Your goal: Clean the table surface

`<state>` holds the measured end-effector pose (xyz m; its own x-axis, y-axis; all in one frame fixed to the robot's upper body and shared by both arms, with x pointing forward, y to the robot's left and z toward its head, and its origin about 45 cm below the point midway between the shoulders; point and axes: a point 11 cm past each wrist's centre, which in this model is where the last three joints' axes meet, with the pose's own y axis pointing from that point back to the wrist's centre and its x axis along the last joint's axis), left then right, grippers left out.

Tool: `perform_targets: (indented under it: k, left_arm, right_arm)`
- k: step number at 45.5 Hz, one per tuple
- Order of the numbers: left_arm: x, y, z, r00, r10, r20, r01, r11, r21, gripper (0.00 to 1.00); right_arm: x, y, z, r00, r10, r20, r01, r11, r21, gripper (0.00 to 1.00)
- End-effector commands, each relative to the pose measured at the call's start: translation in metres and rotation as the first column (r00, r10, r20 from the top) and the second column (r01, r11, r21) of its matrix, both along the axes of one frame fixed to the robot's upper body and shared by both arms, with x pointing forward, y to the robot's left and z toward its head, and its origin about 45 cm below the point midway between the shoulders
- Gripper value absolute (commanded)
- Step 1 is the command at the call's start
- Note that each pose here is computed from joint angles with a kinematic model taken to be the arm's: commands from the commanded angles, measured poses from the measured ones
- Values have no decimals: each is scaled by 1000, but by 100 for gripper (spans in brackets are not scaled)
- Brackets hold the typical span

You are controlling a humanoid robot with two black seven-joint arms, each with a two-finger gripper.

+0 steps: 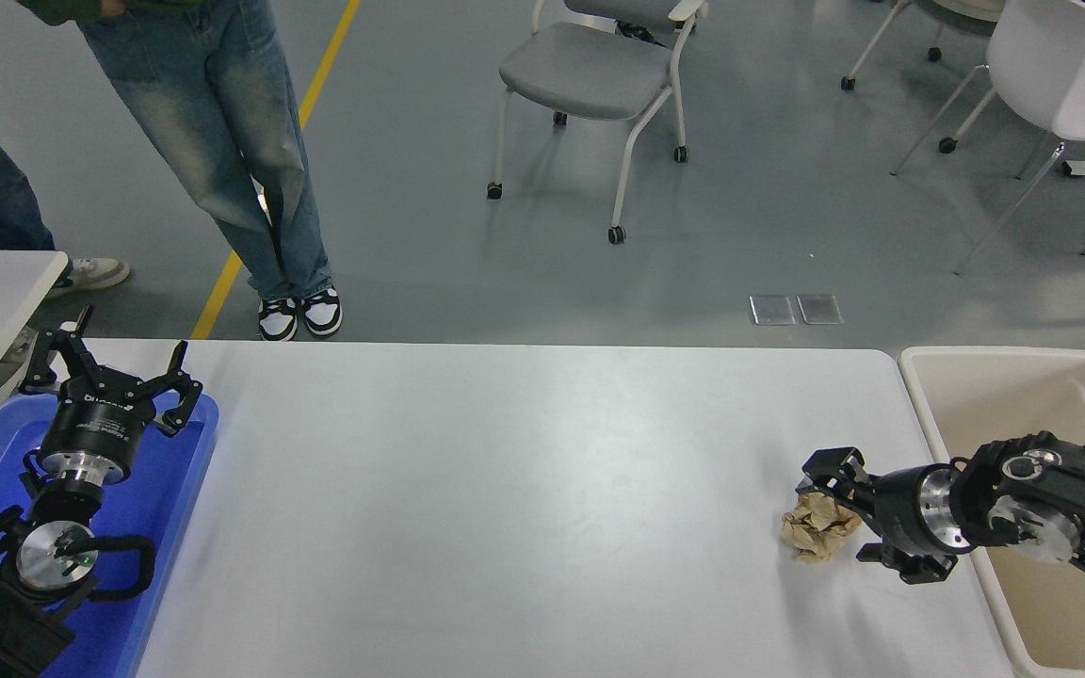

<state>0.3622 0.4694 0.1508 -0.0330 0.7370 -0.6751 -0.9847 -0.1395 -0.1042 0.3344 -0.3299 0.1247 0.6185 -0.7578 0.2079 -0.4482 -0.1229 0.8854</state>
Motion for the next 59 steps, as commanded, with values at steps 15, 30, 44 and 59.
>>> perform_targets:
  k: [15, 30, 44, 59]
  left_arm:
    - [0, 0, 0, 1000, 0, 0, 0, 1000, 0, 100]
    - [0, 0, 0, 1000, 1, 0, -1, 1000, -1, 100]
    - [0, 0, 0, 1000, 1, 0, -1, 1000, -1, 100]
    - [0, 0, 0, 1000, 0, 0, 0, 1000, 0, 100]
  right_arm:
    - [17, 26, -26, 1000, -18, 2, 18, 999, -41, 100]
    - [21, 14, -29, 1000, -17, 26, 20, 994, -106, 100]
    - [22, 28, -42, 1000, -4, 29, 8, 992, -125, 100]
    - [21, 28, -44, 999, 21, 36, -16, 989, -145, 64]
